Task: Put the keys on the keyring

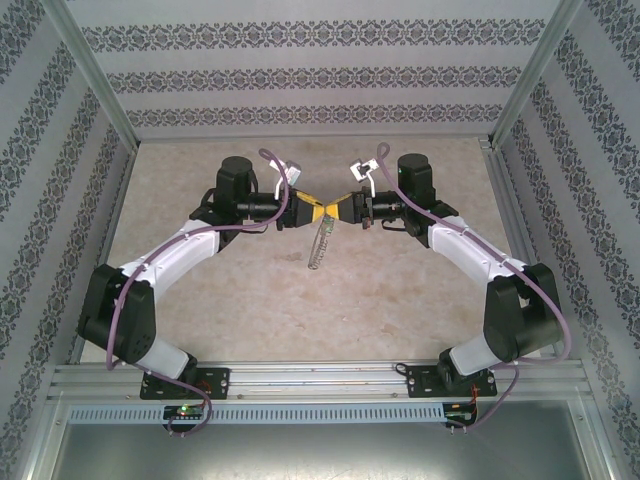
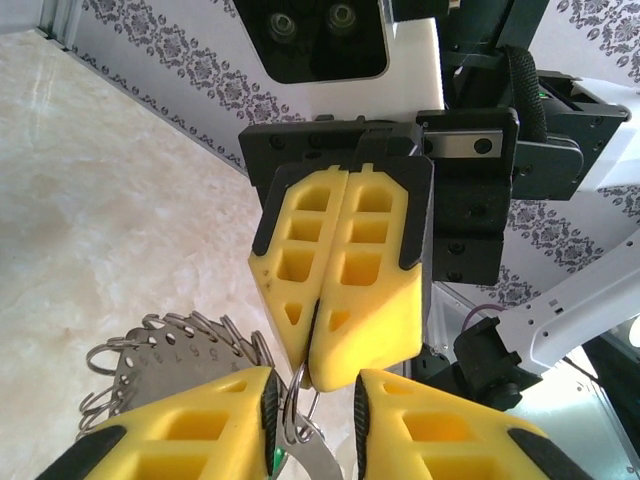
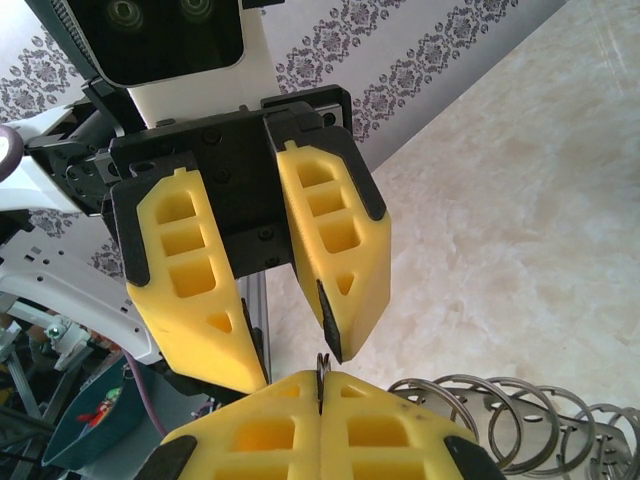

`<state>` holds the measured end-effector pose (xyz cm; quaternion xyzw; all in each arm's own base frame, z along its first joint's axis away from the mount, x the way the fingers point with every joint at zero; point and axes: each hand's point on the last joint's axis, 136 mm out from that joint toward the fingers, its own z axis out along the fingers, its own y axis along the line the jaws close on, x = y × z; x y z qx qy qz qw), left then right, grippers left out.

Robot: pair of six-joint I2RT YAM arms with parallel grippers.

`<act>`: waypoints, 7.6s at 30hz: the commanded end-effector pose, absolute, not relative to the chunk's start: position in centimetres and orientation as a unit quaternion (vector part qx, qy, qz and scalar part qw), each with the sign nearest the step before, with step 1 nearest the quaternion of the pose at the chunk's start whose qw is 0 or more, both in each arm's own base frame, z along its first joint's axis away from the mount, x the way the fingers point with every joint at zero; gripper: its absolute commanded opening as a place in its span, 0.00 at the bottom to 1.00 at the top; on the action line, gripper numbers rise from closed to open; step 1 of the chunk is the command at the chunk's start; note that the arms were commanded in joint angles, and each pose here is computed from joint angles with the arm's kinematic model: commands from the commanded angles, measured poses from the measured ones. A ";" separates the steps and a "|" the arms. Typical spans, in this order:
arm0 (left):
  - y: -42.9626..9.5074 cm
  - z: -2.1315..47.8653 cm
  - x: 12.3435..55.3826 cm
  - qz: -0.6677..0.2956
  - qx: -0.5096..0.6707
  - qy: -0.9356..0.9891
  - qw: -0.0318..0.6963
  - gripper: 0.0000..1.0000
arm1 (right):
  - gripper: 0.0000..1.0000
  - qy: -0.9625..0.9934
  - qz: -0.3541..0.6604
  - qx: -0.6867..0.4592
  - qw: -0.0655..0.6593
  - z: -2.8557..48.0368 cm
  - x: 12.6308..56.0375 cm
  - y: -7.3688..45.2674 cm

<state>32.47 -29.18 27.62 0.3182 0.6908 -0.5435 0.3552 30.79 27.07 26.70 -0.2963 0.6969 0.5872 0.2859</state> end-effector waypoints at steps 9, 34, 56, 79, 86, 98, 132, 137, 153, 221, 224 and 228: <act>-30.3 27.8 32.2 -0.558 0.333 0.673 0.353 0.25 | 0.00 0.674 0.586 -0.325 0.311 28.1 30.7 27.6; -30.2 28.4 32.1 -0.565 0.330 0.659 0.371 0.04 | 0.00 0.678 0.581 -0.311 0.326 28.1 31.4 27.2; -29.0 28.8 32.3 -0.528 0.321 0.646 0.448 0.00 | 0.02 0.680 0.570 -0.287 0.361 29.5 31.5 26.8; -28.6 29.3 31.7 -0.519 0.331 0.632 0.470 0.00 | 0.46 0.705 0.505 -0.173 0.467 30.9 32.1 22.0; -28.5 29.4 31.4 -0.513 0.336 0.629 0.478 0.00 | 0.44 0.734 0.478 -0.127 0.465 27.4 32.2 21.0; -28.3 30.5 30.7 -0.505 0.357 0.612 0.492 0.00 | 0.43 0.763 0.443 -0.137 0.450 21.8 30.1 22.8; -28.8 31.9 29.0 -0.569 0.364 0.566 0.472 0.00 | 0.44 0.714 0.445 -0.226 0.491 25.1 27.5 28.3; -28.8 31.7 28.7 -0.575 0.364 0.566 0.465 0.00 | 0.45 0.709 0.445 -0.230 0.497 25.7 27.6 28.7; -28.7 31.7 28.7 -0.580 0.360 0.562 0.467 0.00 | 0.36 0.704 0.445 -0.238 0.501 26.2 27.7 29.5; -27.8 31.0 27.9 -0.517 0.385 0.589 0.488 0.00 | 0.00 0.751 0.424 -0.311 0.400 25.9 26.4 28.3; -27.8 30.8 27.9 -0.512 0.387 0.592 0.487 0.00 | 0.00 0.753 0.422 -0.314 0.394 25.9 26.5 28.6; -27.9 30.3 27.9 -0.503 0.389 0.600 0.485 0.00 | 0.00 0.755 0.418 -0.319 0.392 26.0 26.5 28.8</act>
